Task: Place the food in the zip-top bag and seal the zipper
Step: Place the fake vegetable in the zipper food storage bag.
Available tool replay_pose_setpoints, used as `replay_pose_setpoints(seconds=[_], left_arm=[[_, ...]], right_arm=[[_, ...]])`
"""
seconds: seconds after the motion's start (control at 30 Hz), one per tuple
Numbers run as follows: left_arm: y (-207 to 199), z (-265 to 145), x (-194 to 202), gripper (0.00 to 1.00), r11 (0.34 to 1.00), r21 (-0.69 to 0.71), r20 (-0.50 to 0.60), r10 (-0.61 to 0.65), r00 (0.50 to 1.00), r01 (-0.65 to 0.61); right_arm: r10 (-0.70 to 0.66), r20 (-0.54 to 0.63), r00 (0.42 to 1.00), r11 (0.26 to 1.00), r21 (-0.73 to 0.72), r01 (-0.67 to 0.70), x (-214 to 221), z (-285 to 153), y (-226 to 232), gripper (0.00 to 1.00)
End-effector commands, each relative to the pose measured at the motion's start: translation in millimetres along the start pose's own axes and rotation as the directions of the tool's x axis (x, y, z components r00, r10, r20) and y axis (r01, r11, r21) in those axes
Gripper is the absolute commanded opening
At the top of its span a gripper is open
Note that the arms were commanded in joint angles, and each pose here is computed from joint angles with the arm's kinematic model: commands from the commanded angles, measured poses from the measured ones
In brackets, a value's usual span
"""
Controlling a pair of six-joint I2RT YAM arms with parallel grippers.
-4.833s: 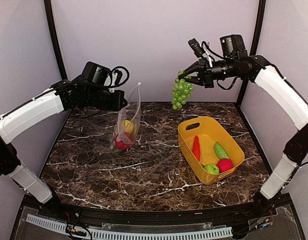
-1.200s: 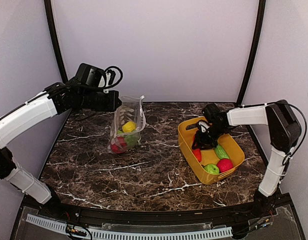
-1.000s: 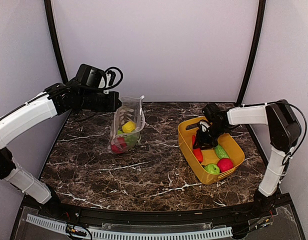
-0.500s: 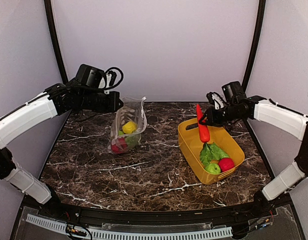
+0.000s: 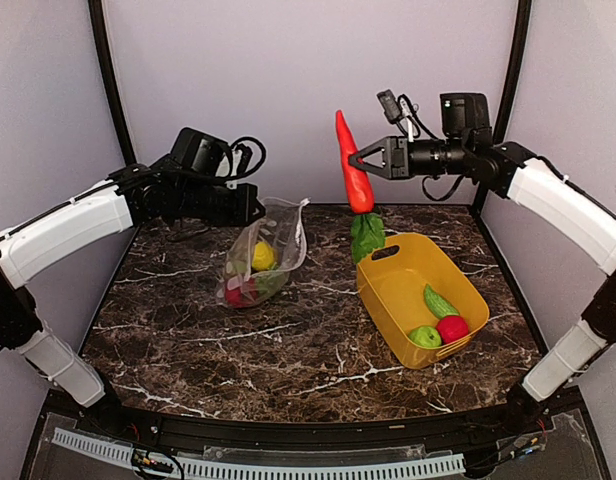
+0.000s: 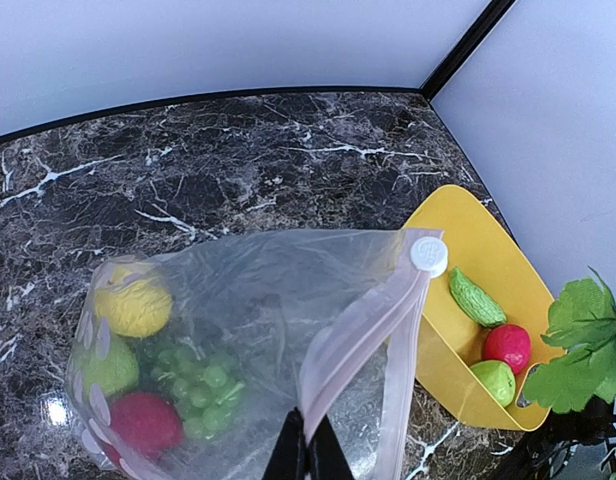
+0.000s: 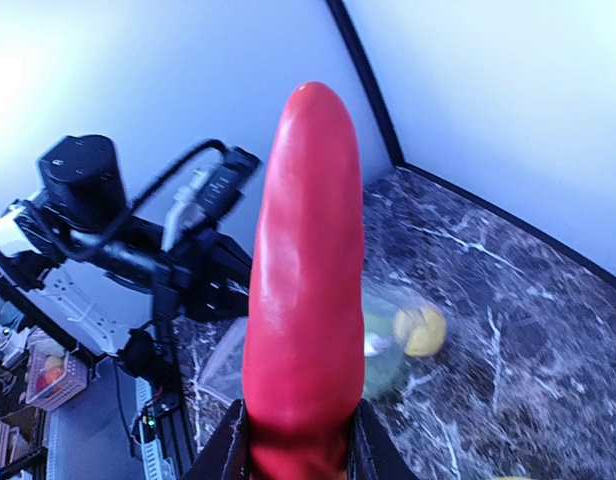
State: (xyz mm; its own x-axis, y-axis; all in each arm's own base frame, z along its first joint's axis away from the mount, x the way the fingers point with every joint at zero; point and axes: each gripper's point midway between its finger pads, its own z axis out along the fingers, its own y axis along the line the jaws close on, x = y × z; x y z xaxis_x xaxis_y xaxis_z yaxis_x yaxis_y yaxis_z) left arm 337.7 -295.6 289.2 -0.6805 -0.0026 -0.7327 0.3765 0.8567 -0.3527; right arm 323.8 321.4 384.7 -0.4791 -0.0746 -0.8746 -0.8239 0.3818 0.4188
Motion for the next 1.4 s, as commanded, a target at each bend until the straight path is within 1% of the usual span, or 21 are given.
replay_pose_setpoints(seconds=[0.0, 0.13, 0.27, 0.43, 0.63, 0.73, 0.8, 0.83, 0.87, 0.93, 1.03, 1.1, 1.13, 1.17, 1.2, 1.27, 1.37], left_arm=[[-21, -7, -13, 0.01, 0.998, 0.055, 0.029, -0.021, 0.999, 0.019], [-29, -5, -16, 0.01, 0.996, 0.073, 0.034, -0.045, 0.998, 0.042], [-32, -9, -22, 0.01, 0.993, 0.086, 0.047, -0.083, 0.995, 0.079], [-37, -22, -32, 0.01, 0.984, 0.119, 0.077, -0.139, 0.987, 0.129], [-39, -37, -39, 0.01, 0.975, 0.146, 0.114, -0.183, 0.977, 0.166], [-36, -43, -40, 0.01, 0.971, 0.149, 0.132, -0.207, 0.969, 0.188], [-33, -48, -42, 0.01, 0.970, 0.144, 0.153, -0.218, 0.964, 0.197], [-32, -53, -44, 0.01, 0.969, 0.147, 0.168, -0.224, 0.960, 0.200], [-28, -54, -43, 0.01, 0.970, 0.132, 0.177, -0.226, 0.958, 0.204], [-23, -58, -45, 0.01, 0.970, 0.121, 0.200, -0.232, 0.952, 0.211], [-17, -62, -45, 0.01, 0.971, 0.101, 0.221, -0.233, 0.947, 0.215], [-14, -60, -42, 0.01, 0.972, 0.093, 0.220, -0.231, 0.948, 0.216], [-12, -58, -41, 0.01, 0.972, 0.089, 0.218, -0.232, 0.948, 0.218], [-12, -57, -40, 0.01, 0.971, 0.091, 0.216, -0.236, 0.948, 0.221], [-10, -56, -38, 0.01, 0.971, 0.090, 0.214, -0.237, 0.948, 0.223], [-9, -54, -37, 0.01, 0.970, 0.092, 0.211, -0.241, 0.947, 0.227], [-7, -50, -34, 0.01, 0.970, 0.092, 0.203, -0.241, 0.949, 0.226]], right_arm=[[-0.051, 0.054, 0.997, 0.980, -0.190, 0.061, -26, 26, 45, 0.07], [-0.090, 0.108, 0.990, 0.954, -0.275, 0.117, -42, 46, 70, 0.06], [-0.047, 0.151, 0.987, 0.933, -0.347, 0.098, -56, 59, 73, 0.04], [0.001, 0.155, 0.988, 0.912, -0.405, 0.063, -64, 76, 73, 0.03], [0.013, 0.134, 0.991, 0.897, -0.440, 0.048, -56, 102, 73, 0.03], [0.018, 0.104, 0.994, 0.888, -0.458, 0.032, -42, 116, 73, 0.02], [0.033, 0.076, 0.997, 0.880, -0.475, 0.008, -28, 124, 71, 0.04], [0.042, 0.064, 0.997, 0.879, -0.477, -0.007, -20, 126, 69, 0.07], [0.051, 0.053, 0.997, 0.878, -0.478, -0.019, -13, 128, 66, 0.12], [0.050, 0.033, 0.998, 0.879, -0.476, -0.028, 0, 130, 63, 0.28], [-0.009, 0.037, 0.999, 0.863, -0.504, 0.027, 14, 122, 69, 0.46], [-0.053, 0.046, 0.998, 0.855, -0.515, 0.069, 19, 112, 75, 0.62], [-0.070, 0.049, 0.996, 0.854, -0.513, 0.086, 22, 108, 77, 0.68], [-0.094, 0.057, 0.994, 0.851, -0.514, 0.109, 23, 104, 79, 0.71], [-0.110, 0.056, 0.992, 0.851, -0.511, 0.123, 24, 102, 80, 0.77], [-0.137, 0.063, 0.989, 0.852, -0.501, 0.150, 22, 96, 83, 0.79], [-0.167, 0.076, 0.983, 0.851, -0.493, 0.183, 14, 84, 88, 0.87]])
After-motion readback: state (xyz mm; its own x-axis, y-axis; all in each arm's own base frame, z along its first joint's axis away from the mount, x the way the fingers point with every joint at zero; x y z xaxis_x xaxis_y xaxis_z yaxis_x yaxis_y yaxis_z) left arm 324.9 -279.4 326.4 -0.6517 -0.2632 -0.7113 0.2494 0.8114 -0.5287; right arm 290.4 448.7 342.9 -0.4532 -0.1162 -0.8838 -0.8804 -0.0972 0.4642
